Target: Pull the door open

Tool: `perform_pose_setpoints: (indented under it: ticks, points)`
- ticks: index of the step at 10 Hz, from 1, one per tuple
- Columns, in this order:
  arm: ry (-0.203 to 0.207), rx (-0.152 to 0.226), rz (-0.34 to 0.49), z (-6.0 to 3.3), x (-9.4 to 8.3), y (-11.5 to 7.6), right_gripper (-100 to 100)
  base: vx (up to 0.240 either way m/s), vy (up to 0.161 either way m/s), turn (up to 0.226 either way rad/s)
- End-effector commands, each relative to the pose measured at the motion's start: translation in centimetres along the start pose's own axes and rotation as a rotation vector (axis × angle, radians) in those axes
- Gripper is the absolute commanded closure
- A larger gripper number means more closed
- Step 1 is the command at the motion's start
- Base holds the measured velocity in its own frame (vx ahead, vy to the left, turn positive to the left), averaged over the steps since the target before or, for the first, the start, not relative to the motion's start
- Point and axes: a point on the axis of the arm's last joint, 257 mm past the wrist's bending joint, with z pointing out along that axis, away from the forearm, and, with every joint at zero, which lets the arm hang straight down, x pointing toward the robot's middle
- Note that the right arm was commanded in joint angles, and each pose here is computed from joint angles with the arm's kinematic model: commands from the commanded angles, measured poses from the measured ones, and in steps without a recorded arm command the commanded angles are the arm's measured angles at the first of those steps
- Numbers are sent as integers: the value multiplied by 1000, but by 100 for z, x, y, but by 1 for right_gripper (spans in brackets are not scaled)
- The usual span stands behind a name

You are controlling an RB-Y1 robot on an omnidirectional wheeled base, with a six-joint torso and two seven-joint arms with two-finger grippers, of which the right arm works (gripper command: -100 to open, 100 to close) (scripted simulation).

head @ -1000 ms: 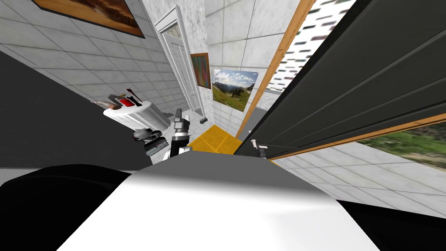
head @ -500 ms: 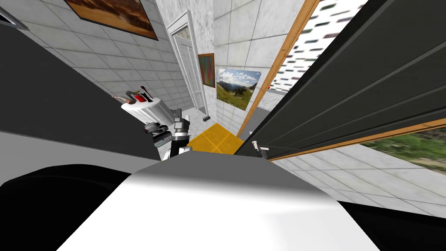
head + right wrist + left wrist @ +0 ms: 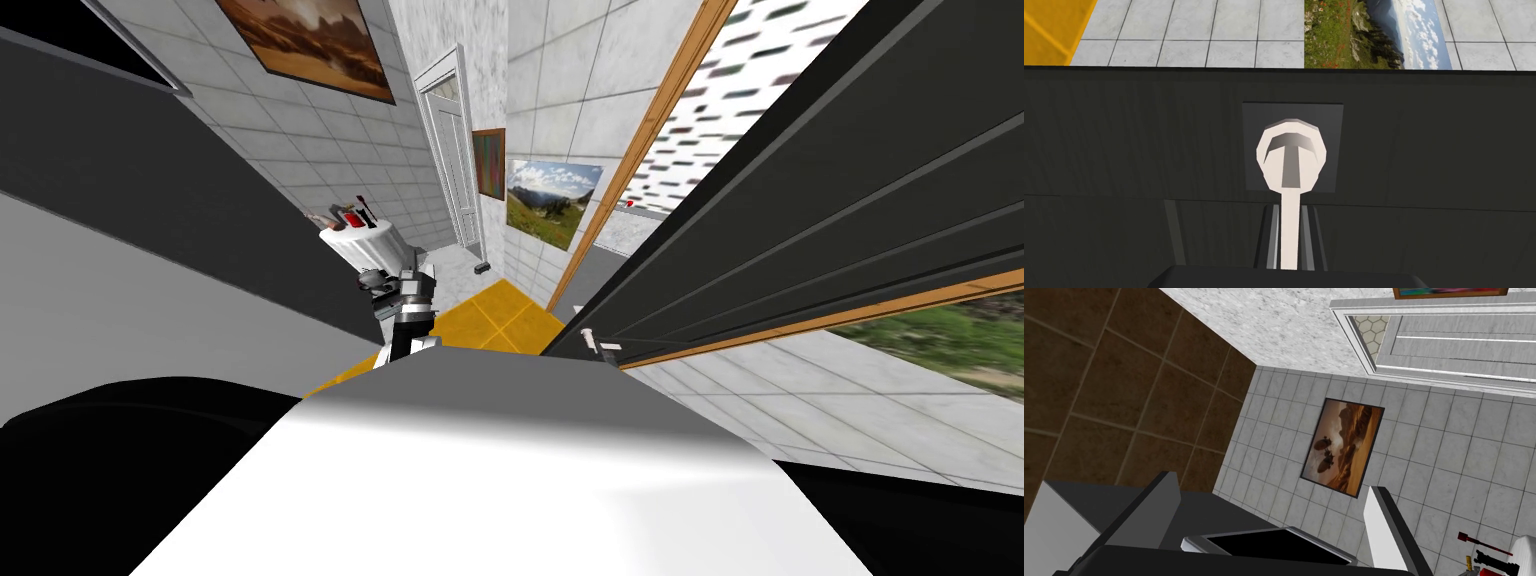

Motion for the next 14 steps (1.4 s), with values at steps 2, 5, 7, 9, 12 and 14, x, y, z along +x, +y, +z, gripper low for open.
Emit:
perform_pose_setpoints:
  ticks: [2, 5, 7, 9, 12, 14]
  points:
    - [6, -1, -1, -115, -22, 7, 100, -173, -75, 109]
    - [14, 4, 4, -10, 43, -18, 100, -136, -42, 110]
    - [16, 3, 4, 53, 57, -16, 100, -203, -66, 113]
    - [18, 2, 3, 125, 72, -13, 100, -201, -86, 114]
    - [21, 0, 2, 238, 97, -7, 100, -198, -78, 126]
    - [23, 0, 1, 274, 106, -5, 100, -171, -67, 97]
